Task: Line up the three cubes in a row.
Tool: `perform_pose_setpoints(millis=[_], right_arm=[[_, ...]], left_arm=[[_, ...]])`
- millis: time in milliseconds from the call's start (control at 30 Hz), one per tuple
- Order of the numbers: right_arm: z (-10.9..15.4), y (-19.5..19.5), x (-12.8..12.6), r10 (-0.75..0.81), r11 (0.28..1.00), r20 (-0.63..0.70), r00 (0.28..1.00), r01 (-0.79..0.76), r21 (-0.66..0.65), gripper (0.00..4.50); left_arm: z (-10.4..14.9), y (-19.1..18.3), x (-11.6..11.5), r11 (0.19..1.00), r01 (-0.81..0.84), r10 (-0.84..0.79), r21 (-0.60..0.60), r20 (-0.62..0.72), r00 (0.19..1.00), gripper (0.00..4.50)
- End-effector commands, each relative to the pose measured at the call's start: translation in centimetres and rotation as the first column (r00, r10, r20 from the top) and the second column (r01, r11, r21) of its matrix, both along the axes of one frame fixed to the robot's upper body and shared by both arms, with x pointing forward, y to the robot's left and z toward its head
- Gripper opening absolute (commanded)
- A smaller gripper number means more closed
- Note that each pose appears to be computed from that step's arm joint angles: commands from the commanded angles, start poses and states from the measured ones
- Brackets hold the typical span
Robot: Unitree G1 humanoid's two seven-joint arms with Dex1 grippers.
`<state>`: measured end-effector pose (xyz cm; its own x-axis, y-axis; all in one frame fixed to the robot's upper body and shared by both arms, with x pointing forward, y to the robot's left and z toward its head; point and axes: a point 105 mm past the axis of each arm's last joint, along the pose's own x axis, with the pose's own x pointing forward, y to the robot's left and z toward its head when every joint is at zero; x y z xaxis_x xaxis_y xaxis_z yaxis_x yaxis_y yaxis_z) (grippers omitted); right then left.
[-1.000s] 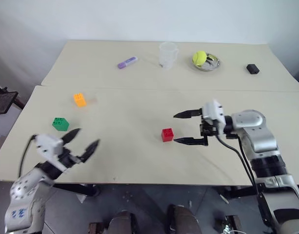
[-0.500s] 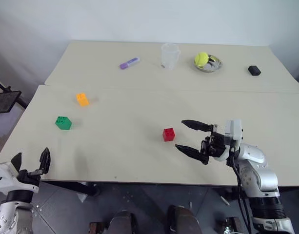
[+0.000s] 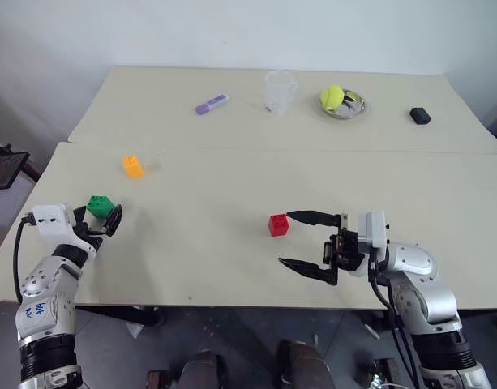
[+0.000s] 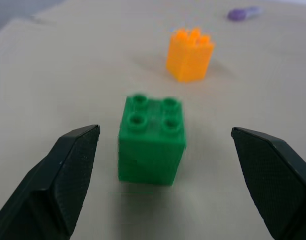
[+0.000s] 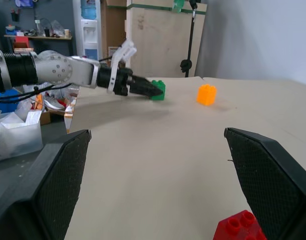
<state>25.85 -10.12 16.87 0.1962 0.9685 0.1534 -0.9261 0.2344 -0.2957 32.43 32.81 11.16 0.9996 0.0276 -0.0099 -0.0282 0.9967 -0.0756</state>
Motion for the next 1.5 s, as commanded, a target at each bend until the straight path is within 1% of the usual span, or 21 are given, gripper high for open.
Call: perform_pose_setpoints(millis=[33, 100, 233, 267, 367, 433, 467, 533, 567, 600, 633, 733, 767, 833, 967, 1033, 1200, 1267, 1333, 1367, 1500], right_arm=[[0.7, 0.2, -0.5, -0.003, 1.000, 0.030, 1.000, 0.003, 0.008, 4.50], [0.4, 0.0, -0.5, -0.021, 1.000, 0.032, 0.999, 0.021, -0.004, 4.50], [0.3, -0.8, -0.6, -0.059, 0.998, 0.032, 0.998, 0.060, -0.022, 4.50], [0.3, -1.1, -0.6, -0.071, 0.997, 0.029, 0.997, 0.072, -0.027, 4.50], [0.1, -2.1, -0.7, -0.106, 0.993, 0.019, 0.994, 0.107, -0.045, 4.50], [-0.1, -2.7, -0.9, -0.132, 0.989, 0.015, 0.991, 0.133, -0.059, 4.50], [-0.1, -3.0, -1.0, -0.145, 0.987, 0.014, 0.989, 0.146, -0.068, 4.50], [-0.2, -3.6, -1.1, -0.171, 0.982, 0.011, 0.985, 0.171, -0.080, 4.50], [-0.2, -4.0, -1.1, -0.183, 0.979, 0.010, 0.983, 0.184, -0.086, 4.50], [-0.2, -4.4, -1.2, -0.196, 0.976, 0.008, 0.980, 0.196, -0.096, 4.50], [-0.2, -4.7, -1.3, -0.205, 0.973, 0.007, 0.979, 0.204, -0.105, 4.50], [-0.2, -5.2, -1.5, -0.216, 0.969, 0.005, 0.976, 0.215, -0.119, 4.50], [-0.1, -5.3, -1.5, -0.220, 0.968, 0.004, 0.975, 0.219, -0.124, 4.50], [-0.1, -5.5, -1.7, -0.227, 0.965, 0.004, 0.974, 0.225, -0.131, 4.50], [-0.2, -5.5, -2.3, -0.237, 0.962, -0.003, 0.971, 0.234, -0.141, 4.50], [-0.4, -5.4, -2.8, -0.238, 0.961, -0.008, 0.971, 0.235, -0.144, 4.50], [-0.4, -5.1, -2.9, -0.246, 0.960, -0.013, 0.969, 0.241, -0.143, 4.50], [-0.3, -5.2, -2.9, -0.257, 0.959, -0.019, 0.966, 0.252, -0.132, 4.50], [0.0, -5.2, -2.7, -0.265, 0.959, -0.031, 0.964, 0.260, -0.114, 4.50], [0.0, -5.1, -2.7, -0.266, 0.959, -0.034, 0.963, 0.261, -0.111, 4.50], [0.2, -4.6, -2.5, -0.235, 0.968, -0.048, 0.971, 0.230, -0.098, 4.50]], left_arm=[[0.7, 0.0, 0.1, 0.999, -0.006, 0.005, 0.040, 0.017, 1.000, 3.59], [1.0, -0.1, 0.1, 0.995, -0.011, 0.008, 0.097, 0.036, 0.999, 2.93], [1.5, -0.5, 0.2, 0.997, 0.029, -0.035, 0.075, 0.080, 0.996, 1.65], [1.8, -0.7, 0.3, 0.996, 0.050, -0.057, 0.077, 0.092, 0.994, 1.45], [2.7, -1.5, 0.5, 0.986, 0.151, -0.159, 0.070, 0.127, 0.979, 1.45], [4.3, -3.2, 0.3, 0.952, 0.296, -0.306, 0.078, 0.175, 0.936, 1.45], [4.9, -4.7, 0.1, 0.906, 0.406, -0.421, 0.117, 0.166, 0.892, 1.45], [5.3, -7.9, -0.5, 0.763, 0.610, -0.636, 0.215, 0.076, 0.768, 1.45], [5.2, -9.3, -0.9, 0.667, 0.701, -0.727, 0.251, 0.012, 0.687, 1.45], [4.9, -11.1, -1.1, 0.531, 0.798, -0.819, 0.284, -0.069, 0.570, 1.45], [4.5, -12.3, -1.3, 0.426, 0.854, -0.869, 0.299, -0.127, 0.478, 1.45], [3.4, -14.3, -1.1, 0.225, 0.928, -0.925, 0.297, -0.234, 0.300, 1.45], [2.9, -14.9, -0.5, 0.170, 0.940, -0.931, 0.296, -0.265, 0.252, 1.45], [2.2, -15.7, 0.4, 0.107, 0.948, -0.933, 0.299, -0.300, 0.200, 1.45], [1.4, -16.8, 2.2, 0.042, 0.950, -0.928, 0.310, -0.339, 0.152, 1.45], [1.0, -17.4, 3.0, 0.027, 0.950, -0.925, 0.312, -0.353, 0.142, 1.45], [0.9, -18.3, 3.7, 0.031, 0.951, -0.938, 0.309, -0.320, 0.135, 1.45], [0.6, -18.6, 3.6, 0.005, 0.952, -0.936, 0.305, -0.333, 0.112, 1.45], [0.4, -18.6, 3.5, -0.012, 0.952, -0.934, 0.307, -0.344, 0.099, 2.20], [0.4, -18.6, 3.5, -0.012, 0.950, -0.934, 0.313, -0.342, 0.101, 2.46], [2.0, -17.3, 4.3, 0.117, 0.925, -0.945, 0.361, -0.246, 0.216, 3.65]])
